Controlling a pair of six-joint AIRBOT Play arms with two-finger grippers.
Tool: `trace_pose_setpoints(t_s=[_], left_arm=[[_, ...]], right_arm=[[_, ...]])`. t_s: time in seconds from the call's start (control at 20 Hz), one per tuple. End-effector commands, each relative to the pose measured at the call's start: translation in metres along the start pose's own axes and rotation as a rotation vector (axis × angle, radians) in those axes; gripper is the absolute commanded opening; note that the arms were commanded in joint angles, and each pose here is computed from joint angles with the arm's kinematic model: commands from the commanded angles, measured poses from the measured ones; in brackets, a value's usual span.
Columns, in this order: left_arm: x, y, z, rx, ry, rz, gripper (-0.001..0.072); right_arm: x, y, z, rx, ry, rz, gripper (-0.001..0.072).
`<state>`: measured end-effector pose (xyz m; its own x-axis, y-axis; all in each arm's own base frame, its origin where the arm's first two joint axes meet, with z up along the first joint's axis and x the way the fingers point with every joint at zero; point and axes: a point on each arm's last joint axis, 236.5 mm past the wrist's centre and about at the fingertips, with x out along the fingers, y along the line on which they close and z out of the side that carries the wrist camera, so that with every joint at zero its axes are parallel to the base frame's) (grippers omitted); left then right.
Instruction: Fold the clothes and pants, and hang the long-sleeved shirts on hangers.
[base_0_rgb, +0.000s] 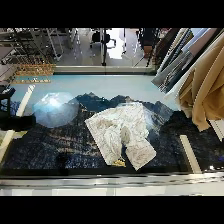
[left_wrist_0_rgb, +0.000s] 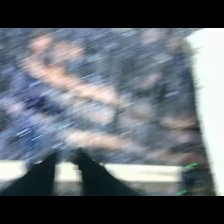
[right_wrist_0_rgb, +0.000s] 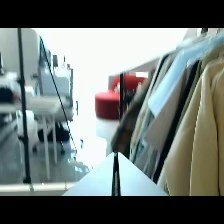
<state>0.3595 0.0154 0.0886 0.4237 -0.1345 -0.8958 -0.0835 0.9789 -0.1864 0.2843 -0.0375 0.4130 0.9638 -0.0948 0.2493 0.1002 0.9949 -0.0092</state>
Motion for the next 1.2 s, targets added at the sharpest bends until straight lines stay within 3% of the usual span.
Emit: trace_pose_setpoints(t_s=[0.0, 0.05, 0.1, 0.15, 0.2, 0.25, 0.35, 0.45, 0.6, 0.7, 0.85, 1.0, 1.15], left_arm=[[0.01, -0.038, 0.02, -0.008, -0.1, -0.148, 0.0679], [0.018, -0.042, 0.019, -0.016, -0.107, -0.162, 0.0695], [0.028, -0.05, 0.011, -0.025, -0.074, -0.188, 0.0694], [0.039, -0.058, 0.0, -0.031, -0.025, -0.216, 0.0694], [0.051, -0.068, -0.017, -0.032, 0.045, -0.246, 0.0693], [0.06, -0.083, -0.035, -0.005, 0.119, -0.289, 0.0693], [0.071, -0.131, -0.077, 0.075, 0.259, -0.447, 0.0694], [0.086, -0.177, -0.114, 0.117, 0.332, -0.55, 0.0694], [0.107, -0.214, -0.167, 0.217, 0.446, -0.559, 0.0695], [0.105, -0.237, -0.195, 0.298, 0.494, -0.579, 0.0694], [0.105, -0.264, -0.223, 0.426, 0.487, -0.569, 0.0695], [0.121, -0.284, -0.244, 0.423, 0.493, -0.548, 0.0698], [0.136, -0.303, -0.24, 0.309, 0.462, -0.571, 0.0698]], right_arm=[[-0.037, 0.022, 0.012, 0.007, 0.01, 0.065, 0.0076], [-0.033, 0.029, -0.018, 0.03, 0.127, 0.098, 0.0167], [-0.029, 0.034, -0.066, 0.098, 0.318, 0.12, 0.0174], [-0.03, 0.04, -0.126, 0.181, 0.556, 0.136, 0.0271], [-0.04, 0.05, -0.178, 0.213, 0.774, 0.173, 0.0496], [-0.058, 0.064, -0.224, 0.24, 0.986, 0.248, 0.0539], [-0.09, 0.094, -0.275, 0.292, 1.239, 0.428, 0.0535], [-0.107, 0.104, -0.315, 0.346, 1.375, 0.492, 0.0547], [-0.134, 0.112, -0.363, 0.375, 1.508, 0.579, 0.0596], [-0.141, 0.124, -0.375, 0.425, 1.528, 0.641, 0.0689], [-0.15, 0.117, -0.392, 0.407, 1.601, 0.636, 0.071], [-0.165, 0.124, -0.411, 0.47, 1.699, 0.655, 0.0709], [-0.166, 0.152, -0.436, 0.373, 1.7, 0.714, 0.0709]])
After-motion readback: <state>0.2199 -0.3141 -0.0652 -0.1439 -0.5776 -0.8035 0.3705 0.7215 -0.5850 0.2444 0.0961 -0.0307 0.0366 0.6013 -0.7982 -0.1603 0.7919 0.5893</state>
